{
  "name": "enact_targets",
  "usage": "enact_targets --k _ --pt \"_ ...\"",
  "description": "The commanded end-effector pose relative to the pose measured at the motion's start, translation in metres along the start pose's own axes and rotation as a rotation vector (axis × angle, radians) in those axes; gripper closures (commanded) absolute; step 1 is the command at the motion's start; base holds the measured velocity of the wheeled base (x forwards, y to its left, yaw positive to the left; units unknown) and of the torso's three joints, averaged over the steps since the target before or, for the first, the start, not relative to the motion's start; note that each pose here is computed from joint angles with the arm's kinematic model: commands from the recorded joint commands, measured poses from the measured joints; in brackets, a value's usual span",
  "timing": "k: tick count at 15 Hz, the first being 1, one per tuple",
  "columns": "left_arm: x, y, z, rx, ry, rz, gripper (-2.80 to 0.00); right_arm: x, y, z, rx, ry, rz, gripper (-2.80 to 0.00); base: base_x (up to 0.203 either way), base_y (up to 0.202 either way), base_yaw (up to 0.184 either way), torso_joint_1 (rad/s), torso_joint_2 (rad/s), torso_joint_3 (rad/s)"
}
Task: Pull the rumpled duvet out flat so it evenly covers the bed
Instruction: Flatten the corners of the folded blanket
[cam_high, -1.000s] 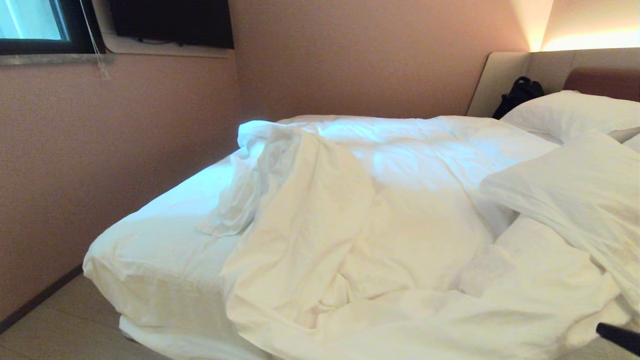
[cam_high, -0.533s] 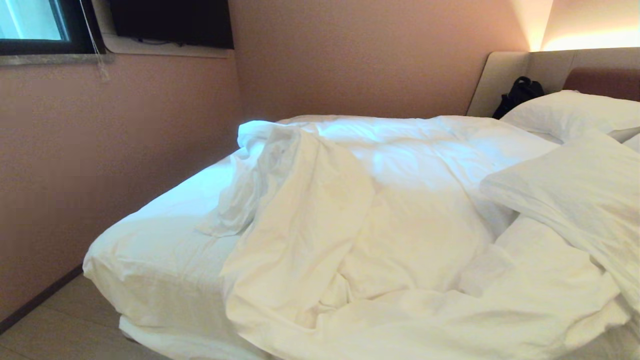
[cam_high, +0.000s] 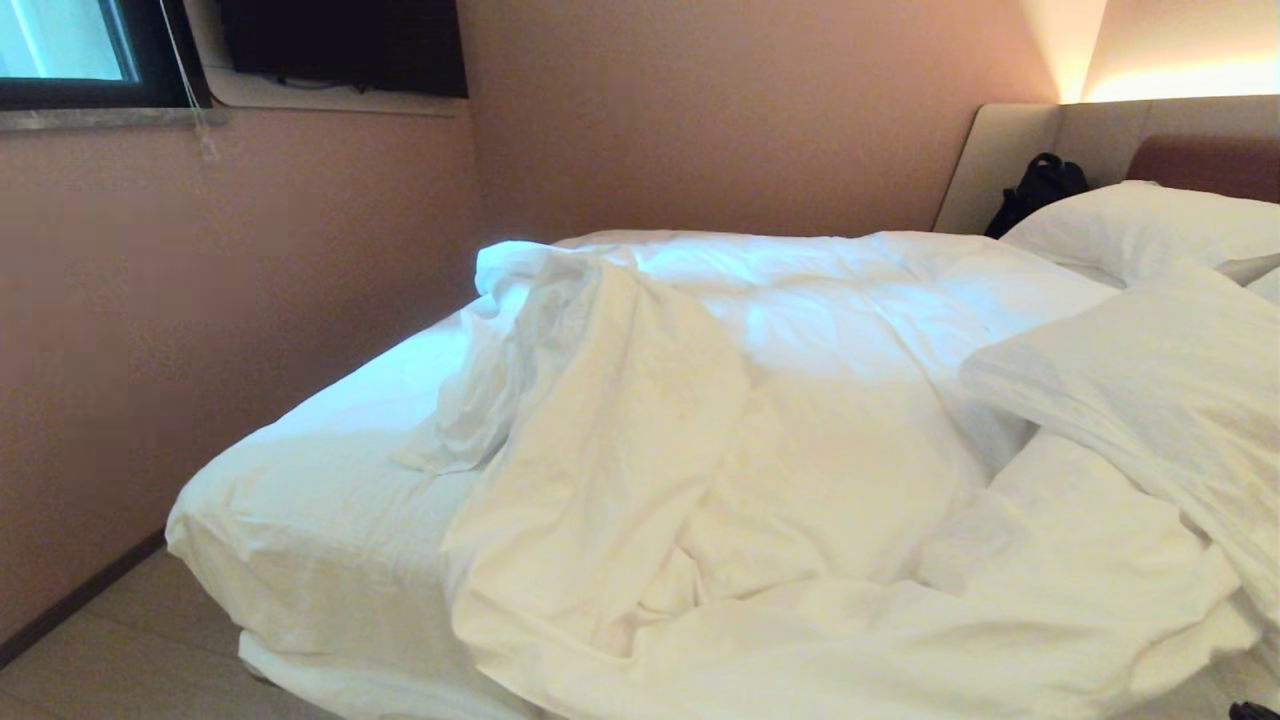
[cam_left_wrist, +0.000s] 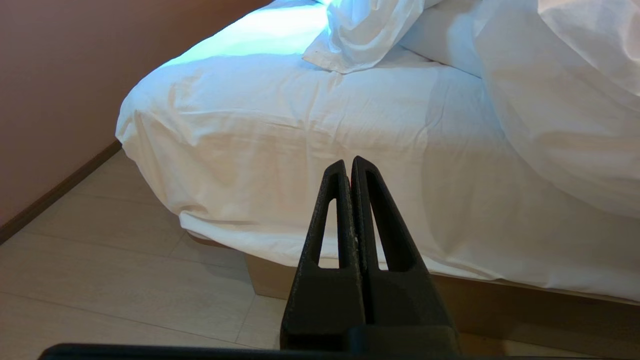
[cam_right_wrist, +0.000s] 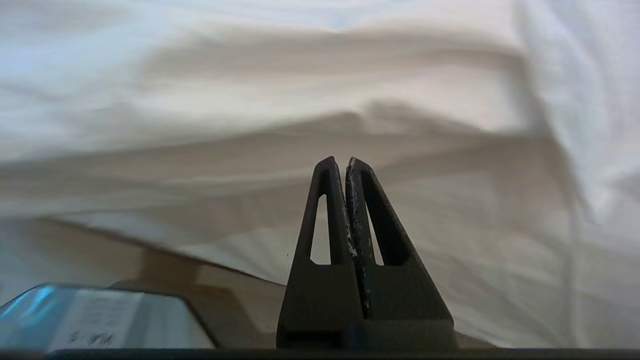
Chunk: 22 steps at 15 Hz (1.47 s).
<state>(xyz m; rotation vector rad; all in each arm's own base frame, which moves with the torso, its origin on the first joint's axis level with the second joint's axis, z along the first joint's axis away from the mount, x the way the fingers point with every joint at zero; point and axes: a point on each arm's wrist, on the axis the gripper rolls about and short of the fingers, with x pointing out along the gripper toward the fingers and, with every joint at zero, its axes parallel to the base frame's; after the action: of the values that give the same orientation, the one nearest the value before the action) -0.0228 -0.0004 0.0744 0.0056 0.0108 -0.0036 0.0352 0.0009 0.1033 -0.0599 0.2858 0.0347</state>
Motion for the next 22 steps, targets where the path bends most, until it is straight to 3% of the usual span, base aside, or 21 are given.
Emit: enact_targets --k 1,4,10,17,20,22 --pt "0.0 0.0 0.0 0.0 0.0 0.001 0.0 -0.002 0.0 -0.011 0.023 0.091 -0.04 0.0 0.0 0.0 0.0 0.0 0.0 0.0" --pt "0.0 0.0 0.0 0.0 0.0 0.001 0.0 -0.004 0.0 -0.018 0.033 0.156 -0.03 0.0 0.0 0.0 0.0 0.0 0.0 0.0" --pt "0.0 0.0 0.0 0.0 0.0 0.001 0.0 -0.013 0.001 -0.03 0.032 0.202 -0.012 0.0 0.0 0.0 0.0 0.0 0.0 0.0" --pt "0.0 0.0 0.0 0.0 0.0 0.001 0.0 -0.028 0.002 -0.032 0.028 0.019 -0.016 0.0 0.0 0.0 0.0 0.0 0.0 0.0" --pt "0.0 0.0 0.0 0.0 0.0 0.001 0.0 -0.029 0.002 -0.033 0.031 0.002 -0.022 0.0 0.0 0.0 0.0 0.0 0.0 0.0" --pt "0.0 0.0 0.0 0.0 0.0 0.001 0.0 -0.034 0.002 -0.035 0.031 -0.061 -0.025 0.0 0.0 0.0 0.0 0.0 0.0 0.0"
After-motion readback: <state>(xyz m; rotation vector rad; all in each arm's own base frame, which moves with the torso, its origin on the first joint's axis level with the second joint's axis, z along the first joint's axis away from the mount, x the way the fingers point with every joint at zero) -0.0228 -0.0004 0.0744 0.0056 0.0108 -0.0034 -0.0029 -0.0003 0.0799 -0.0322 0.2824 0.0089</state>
